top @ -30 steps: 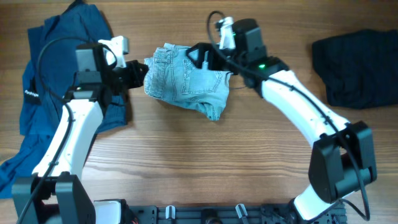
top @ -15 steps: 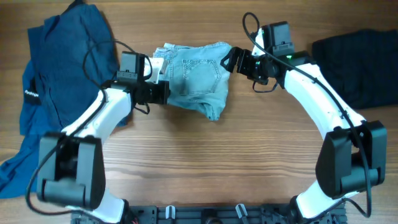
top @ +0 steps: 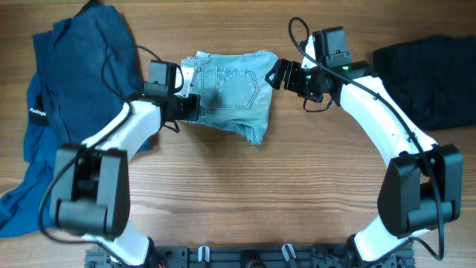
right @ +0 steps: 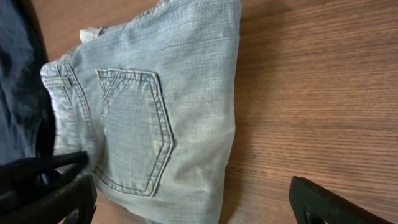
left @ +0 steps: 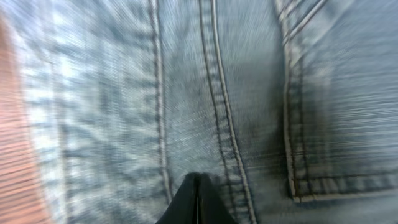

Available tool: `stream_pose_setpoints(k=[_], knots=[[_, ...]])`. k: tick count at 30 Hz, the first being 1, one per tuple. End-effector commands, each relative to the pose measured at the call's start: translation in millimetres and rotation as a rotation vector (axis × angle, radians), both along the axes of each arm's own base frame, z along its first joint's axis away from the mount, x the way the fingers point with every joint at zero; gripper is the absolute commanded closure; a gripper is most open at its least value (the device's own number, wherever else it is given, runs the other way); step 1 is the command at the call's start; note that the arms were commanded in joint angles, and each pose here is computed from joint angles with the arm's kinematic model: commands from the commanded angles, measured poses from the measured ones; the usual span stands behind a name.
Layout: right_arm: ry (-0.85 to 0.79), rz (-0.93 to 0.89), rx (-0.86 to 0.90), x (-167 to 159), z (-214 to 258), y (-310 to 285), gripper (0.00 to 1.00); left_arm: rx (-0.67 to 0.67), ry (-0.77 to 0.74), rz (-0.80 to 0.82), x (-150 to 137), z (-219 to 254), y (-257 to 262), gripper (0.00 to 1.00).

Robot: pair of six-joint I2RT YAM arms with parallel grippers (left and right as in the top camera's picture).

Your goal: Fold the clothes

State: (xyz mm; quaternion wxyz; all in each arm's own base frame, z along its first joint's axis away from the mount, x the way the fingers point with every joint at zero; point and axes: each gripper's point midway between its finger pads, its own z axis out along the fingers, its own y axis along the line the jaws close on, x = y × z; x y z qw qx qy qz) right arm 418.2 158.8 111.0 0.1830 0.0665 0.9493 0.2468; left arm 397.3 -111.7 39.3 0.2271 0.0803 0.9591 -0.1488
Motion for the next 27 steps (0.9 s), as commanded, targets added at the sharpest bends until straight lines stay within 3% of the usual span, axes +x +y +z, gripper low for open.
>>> stream_pose_setpoints(k=[1, 3, 5, 7, 8, 9, 10, 15, 21, 27], knots=[[0.021, 0.044, -0.044, -8, -10, -3, 0.0, 0.005, -0.213, 0.021, 10, 79, 9, 0.66], [0.071, 0.068, -0.061, -22, -16, -1, 0.0, -0.018, -0.332, 0.046, 8, 128, 17, 0.52], [0.108, 0.086, -0.07, -32, -20, 4, 0.0, -0.046, -0.39, 0.104, 5, 156, 28, 0.46], [0.135, 0.114, -0.078, -43, -22, 12, 0.12, -0.066, -0.417, 0.147, 1, 172, 37, 0.45], [0.142, 0.139, -0.084, -49, -23, 19, 0.59, -0.074, -0.423, 0.17, -1, 177, 42, 0.45], [0.134, 0.179, -0.092, -53, -23, 26, 0.92, -0.077, -0.424, 0.187, -2, 180, 47, 0.44], [0.128, 0.202, -0.1, -56, -24, 32, 0.96, -0.075, -0.42, 0.196, -3, 179, 50, 0.44], [0.073, 0.355, -0.12, -73, -30, 65, 0.95, -0.059, -0.362, 0.23, -4, 163, 64, 0.43], [0.113, 0.486, -0.144, -115, -64, 82, 0.96, -0.048, -0.322, 0.261, -2, 150, 76, 0.41], [0.06, 0.399, -0.202, -108, -94, 70, 0.95, -0.045, -0.304, 0.261, -1, 143, 76, 0.41]])
